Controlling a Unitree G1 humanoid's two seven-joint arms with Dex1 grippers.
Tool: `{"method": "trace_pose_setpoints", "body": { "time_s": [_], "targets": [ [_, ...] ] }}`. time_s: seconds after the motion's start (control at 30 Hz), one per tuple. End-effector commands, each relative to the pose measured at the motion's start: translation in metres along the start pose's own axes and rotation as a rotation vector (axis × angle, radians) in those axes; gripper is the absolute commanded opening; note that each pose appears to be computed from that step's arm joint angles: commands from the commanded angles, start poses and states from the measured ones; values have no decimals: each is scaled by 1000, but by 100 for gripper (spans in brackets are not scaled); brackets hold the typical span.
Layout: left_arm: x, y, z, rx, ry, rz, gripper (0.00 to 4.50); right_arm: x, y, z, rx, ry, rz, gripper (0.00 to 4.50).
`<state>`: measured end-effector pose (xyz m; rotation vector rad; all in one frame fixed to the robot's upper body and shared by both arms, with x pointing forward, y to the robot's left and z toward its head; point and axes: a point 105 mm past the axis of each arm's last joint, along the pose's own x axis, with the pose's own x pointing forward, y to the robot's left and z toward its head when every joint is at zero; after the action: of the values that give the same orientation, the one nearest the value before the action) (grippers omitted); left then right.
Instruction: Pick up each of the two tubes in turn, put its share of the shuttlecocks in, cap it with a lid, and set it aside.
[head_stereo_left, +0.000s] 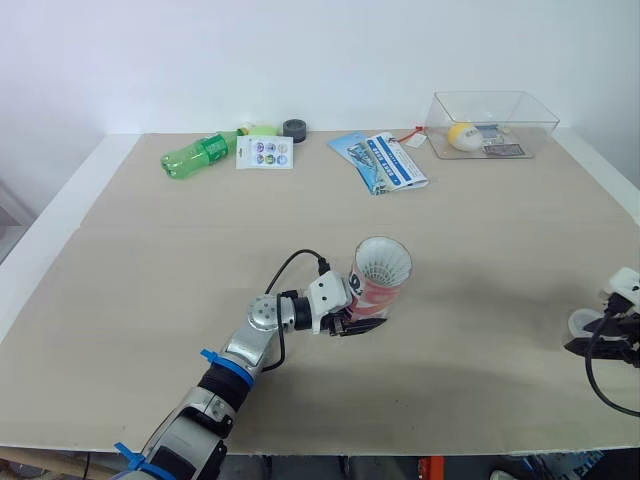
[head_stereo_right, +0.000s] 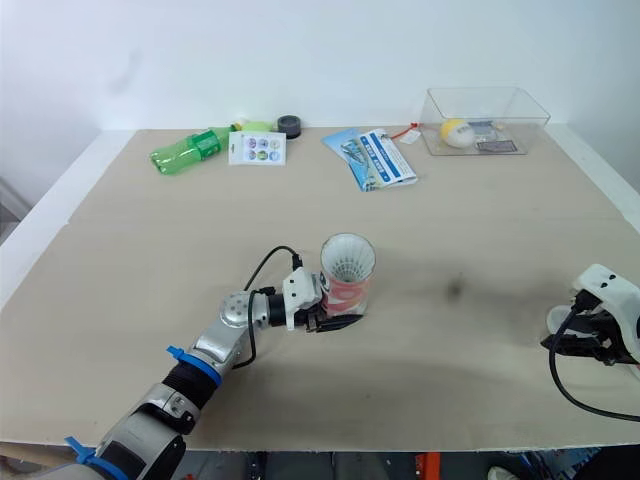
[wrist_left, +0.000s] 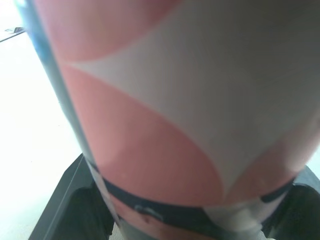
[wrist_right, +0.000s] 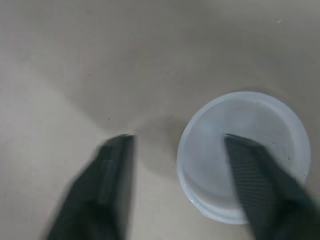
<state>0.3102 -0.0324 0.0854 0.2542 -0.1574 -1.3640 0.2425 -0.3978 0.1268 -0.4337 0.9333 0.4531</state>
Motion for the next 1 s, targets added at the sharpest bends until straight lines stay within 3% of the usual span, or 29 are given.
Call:
{"method": "trace_pose_setpoints", "body": {
  "time_s": [0.03,0.1,0.47,0.7,1.0],
  "targets": [
    [1,-5,-10,-15,37,-17,297,-8,-1,8,-42,8,-6,81],
    [1,-5,-10,-14,37,-16,297,-7,0,9,-46,9,1,5],
    [1,-2,-9,-14,41,-13,297,-6,1,33,-189,-50,-7,5],
    [1,4,-11,-26,45,8,297,-45,36,127,-541,-267,61,5],
    [6,21,-15,-79,69,61,297,-87,107,206,-1078,-377,201,5]
  ]
}}
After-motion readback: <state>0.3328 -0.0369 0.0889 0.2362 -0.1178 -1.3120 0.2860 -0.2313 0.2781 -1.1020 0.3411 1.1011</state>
